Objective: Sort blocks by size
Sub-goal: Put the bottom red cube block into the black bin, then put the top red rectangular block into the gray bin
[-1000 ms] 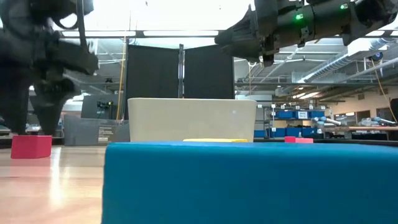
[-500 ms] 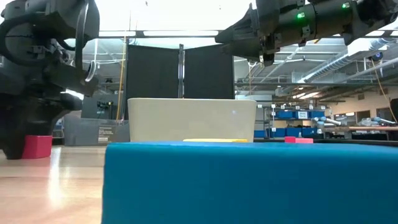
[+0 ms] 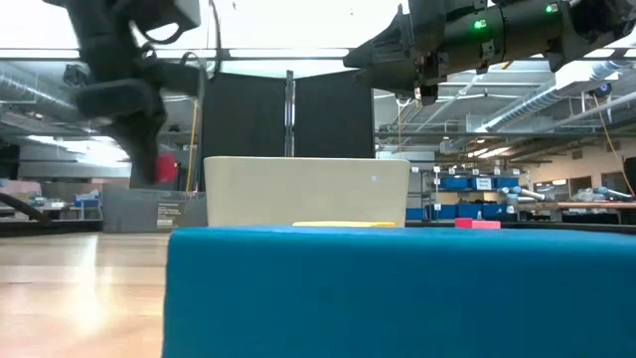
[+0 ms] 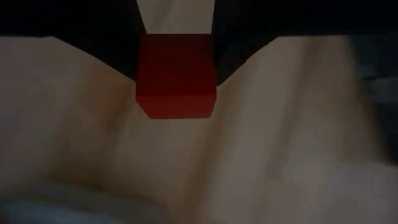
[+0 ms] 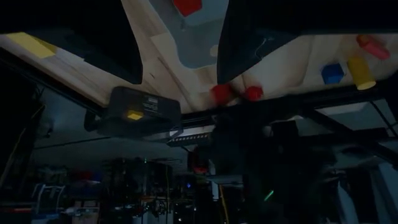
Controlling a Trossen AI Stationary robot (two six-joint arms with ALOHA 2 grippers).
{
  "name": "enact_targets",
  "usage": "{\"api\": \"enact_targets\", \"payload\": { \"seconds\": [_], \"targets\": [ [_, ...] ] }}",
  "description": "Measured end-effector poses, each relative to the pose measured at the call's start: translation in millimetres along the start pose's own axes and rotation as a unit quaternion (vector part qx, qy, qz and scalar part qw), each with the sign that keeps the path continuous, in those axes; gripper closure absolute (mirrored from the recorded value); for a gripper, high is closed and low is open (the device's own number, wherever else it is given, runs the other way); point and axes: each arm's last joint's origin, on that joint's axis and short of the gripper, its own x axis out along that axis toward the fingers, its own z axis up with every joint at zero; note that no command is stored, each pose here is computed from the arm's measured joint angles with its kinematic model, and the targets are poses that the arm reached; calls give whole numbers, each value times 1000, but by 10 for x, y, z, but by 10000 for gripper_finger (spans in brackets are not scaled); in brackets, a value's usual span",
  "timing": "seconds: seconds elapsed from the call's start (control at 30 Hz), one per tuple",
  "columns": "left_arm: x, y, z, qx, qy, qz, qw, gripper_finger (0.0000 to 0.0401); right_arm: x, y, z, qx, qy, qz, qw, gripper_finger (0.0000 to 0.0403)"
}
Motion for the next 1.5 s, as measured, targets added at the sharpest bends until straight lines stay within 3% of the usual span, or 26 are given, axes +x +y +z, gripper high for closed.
{"api": "enact_targets", "payload": {
  "seconds": [0.13,0.33,0.47,0.67,0.77,0.93,1.1,1.3,1.4,1.5],
  "targets": [
    [-226,442,168,-95,-92,56,990,261,0,-9,1,-1,-2,-16,1000,184],
    [-154,1179,178,-237,-101,126,958,261,0,-10,3,0,-3,-19,1000,184],
    [70,1565,143,-278,-85,145,946,261,0,-11,3,0,-3,-19,1000,184],
    [396,1994,33,-330,-75,126,932,261,-1,-11,-1,-1,-2,-24,1000,184],
    [490,2085,-9,-340,-56,129,930,239,-2,-24,0,0,-4,-47,999,184],
    [530,2107,-12,-335,-50,122,933,131,-5,-43,-22,-1,3,-75,997,184],
    [436,2063,65,-319,-105,52,941,62,-65,-122,-110,6,73,-106,992,175],
    [209,1858,255,-279,-211,-42,936,44,-180,-568,-59,56,136,-228,962,163],
    [125,1708,323,-250,-237,-66,937,45,-230,-799,-38,76,173,-255,948,163],
    [77,1548,366,-221,-246,-89,940,50,-273,-960,-44,90,220,-248,939,162]
  ]
}}
